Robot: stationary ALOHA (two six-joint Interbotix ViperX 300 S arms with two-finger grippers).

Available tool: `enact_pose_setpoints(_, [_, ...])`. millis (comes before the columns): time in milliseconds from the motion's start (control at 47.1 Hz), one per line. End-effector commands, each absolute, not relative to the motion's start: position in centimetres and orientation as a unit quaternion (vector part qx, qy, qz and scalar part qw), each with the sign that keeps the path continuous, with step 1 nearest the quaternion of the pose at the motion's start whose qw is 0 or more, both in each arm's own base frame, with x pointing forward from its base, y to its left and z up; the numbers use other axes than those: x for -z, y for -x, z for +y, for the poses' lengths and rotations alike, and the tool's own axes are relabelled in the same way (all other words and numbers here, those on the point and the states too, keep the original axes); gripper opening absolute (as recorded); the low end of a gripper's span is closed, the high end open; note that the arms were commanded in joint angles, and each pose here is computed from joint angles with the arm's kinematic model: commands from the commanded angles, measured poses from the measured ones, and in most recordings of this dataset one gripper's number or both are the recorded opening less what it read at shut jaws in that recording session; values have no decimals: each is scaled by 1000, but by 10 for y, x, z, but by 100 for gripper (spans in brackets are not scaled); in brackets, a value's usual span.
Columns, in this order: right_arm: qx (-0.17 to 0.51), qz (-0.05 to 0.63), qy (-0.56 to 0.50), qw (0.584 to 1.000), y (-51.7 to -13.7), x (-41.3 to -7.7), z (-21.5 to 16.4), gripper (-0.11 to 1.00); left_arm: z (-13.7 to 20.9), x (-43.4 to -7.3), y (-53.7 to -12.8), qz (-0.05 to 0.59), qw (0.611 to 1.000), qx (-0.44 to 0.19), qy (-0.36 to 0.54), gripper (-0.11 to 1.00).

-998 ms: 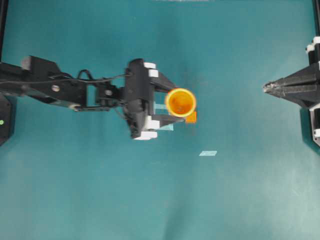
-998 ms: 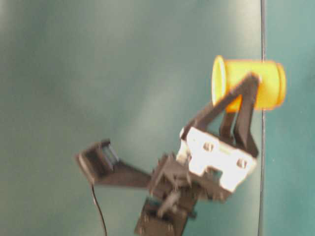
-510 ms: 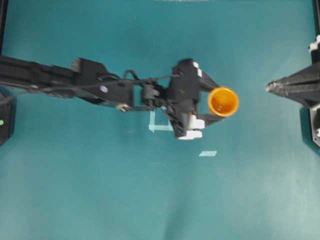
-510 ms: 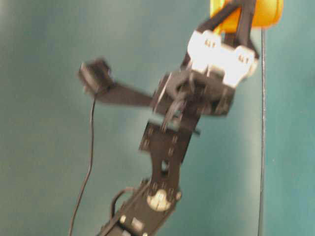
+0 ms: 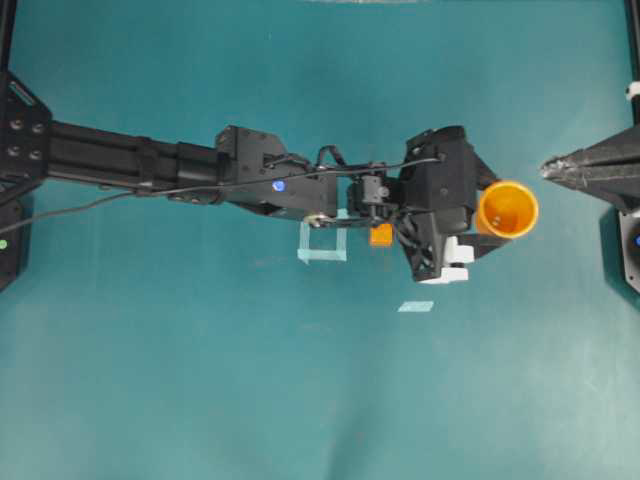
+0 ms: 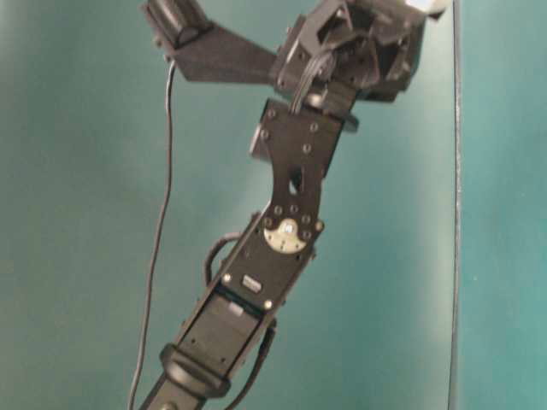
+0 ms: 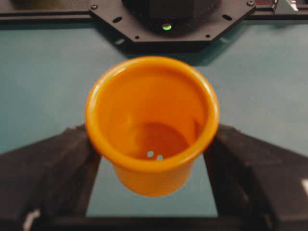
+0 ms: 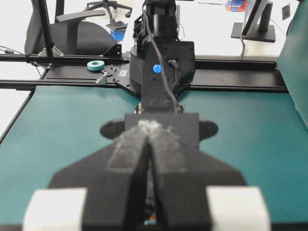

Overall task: Move the cup to the right with left arm.
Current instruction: 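Lift the orange cup and carry it rightward past the tape square, then hold the orange cup raised near the right gripper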

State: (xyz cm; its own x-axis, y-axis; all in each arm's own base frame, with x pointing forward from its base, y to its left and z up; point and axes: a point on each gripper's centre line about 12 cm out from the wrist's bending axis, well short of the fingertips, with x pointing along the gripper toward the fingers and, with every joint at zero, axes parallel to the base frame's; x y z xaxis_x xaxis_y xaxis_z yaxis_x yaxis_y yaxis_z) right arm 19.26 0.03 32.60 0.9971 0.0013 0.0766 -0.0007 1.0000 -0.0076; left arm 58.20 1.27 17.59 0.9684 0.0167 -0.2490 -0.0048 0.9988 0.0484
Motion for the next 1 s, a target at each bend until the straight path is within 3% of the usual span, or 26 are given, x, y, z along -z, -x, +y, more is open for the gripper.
enact_pose_setpoints(0, [0, -56, 4, 998, -193, -340, 0, 0, 12, -201, -590, 95, 995, -5, -25, 65])
enact_pose_setpoints(977, [-1, -66, 1, 998, -190, -346, 0, 0, 13, -197, -594, 112, 993, -6, -25, 65])
